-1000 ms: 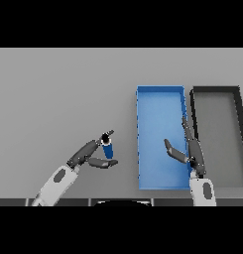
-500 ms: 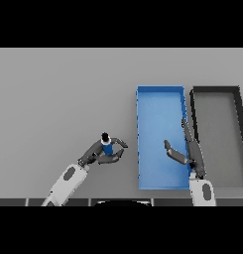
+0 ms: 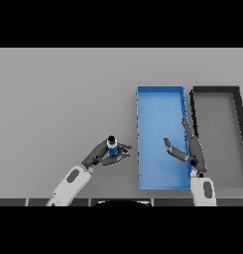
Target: Pick up the blue pipe and place it into the blue bin.
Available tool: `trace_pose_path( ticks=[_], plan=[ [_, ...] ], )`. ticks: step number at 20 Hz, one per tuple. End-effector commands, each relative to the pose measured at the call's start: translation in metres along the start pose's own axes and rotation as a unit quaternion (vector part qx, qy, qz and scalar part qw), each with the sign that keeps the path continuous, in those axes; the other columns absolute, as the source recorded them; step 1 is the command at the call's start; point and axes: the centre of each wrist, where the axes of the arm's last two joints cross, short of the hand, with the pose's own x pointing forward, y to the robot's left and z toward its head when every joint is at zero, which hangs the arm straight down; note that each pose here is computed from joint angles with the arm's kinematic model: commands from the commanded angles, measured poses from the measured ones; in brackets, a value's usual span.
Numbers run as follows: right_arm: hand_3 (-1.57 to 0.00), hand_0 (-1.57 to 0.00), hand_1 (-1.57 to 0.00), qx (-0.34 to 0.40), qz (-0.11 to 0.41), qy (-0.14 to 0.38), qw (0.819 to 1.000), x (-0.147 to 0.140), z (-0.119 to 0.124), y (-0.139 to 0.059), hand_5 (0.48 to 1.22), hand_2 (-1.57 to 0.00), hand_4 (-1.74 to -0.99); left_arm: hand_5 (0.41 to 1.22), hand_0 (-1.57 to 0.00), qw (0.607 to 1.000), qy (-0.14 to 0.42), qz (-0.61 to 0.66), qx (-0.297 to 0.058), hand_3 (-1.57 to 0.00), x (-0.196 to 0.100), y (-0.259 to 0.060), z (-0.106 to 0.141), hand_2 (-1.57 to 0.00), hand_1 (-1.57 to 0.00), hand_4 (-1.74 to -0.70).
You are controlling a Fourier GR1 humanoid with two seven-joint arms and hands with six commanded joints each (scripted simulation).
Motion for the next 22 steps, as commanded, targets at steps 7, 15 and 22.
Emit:
trace_pose_path(
  ticks=[7, 15, 22],
  plan=[
    [0.00, 0.00, 0.00, -0.001, 0.013, 0.011, 1.000, -0.002, 0.000, -0.001, 0.640, 0.00, -1.204, 1.212, -1.54, 0.998, -0.070, 0.004, -0.008, -1.55, 0.045, -0.001, -0.017, -1.55, -1.55, -1.47],
    [0.00, 0.00, 0.00, -0.003, 0.022, 0.004, 1.000, -0.007, 0.000, -0.002, 0.643, 0.00, -1.151, 1.220, -1.57, 0.996, -0.075, -0.015, -0.043, -1.57, 0.076, -0.005, -0.026, -1.57, -1.57, -1.47],
    [0.00, 0.00, 0.00, -0.075, 0.055, 0.000, 0.996, 0.009, 0.041, 0.010, 0.642, 0.00, -1.191, 1.220, -1.57, 0.996, -0.073, -0.018, -0.043, -1.57, 0.073, -0.005, -0.027, -1.57, -1.57, -1.47]
  ],
)
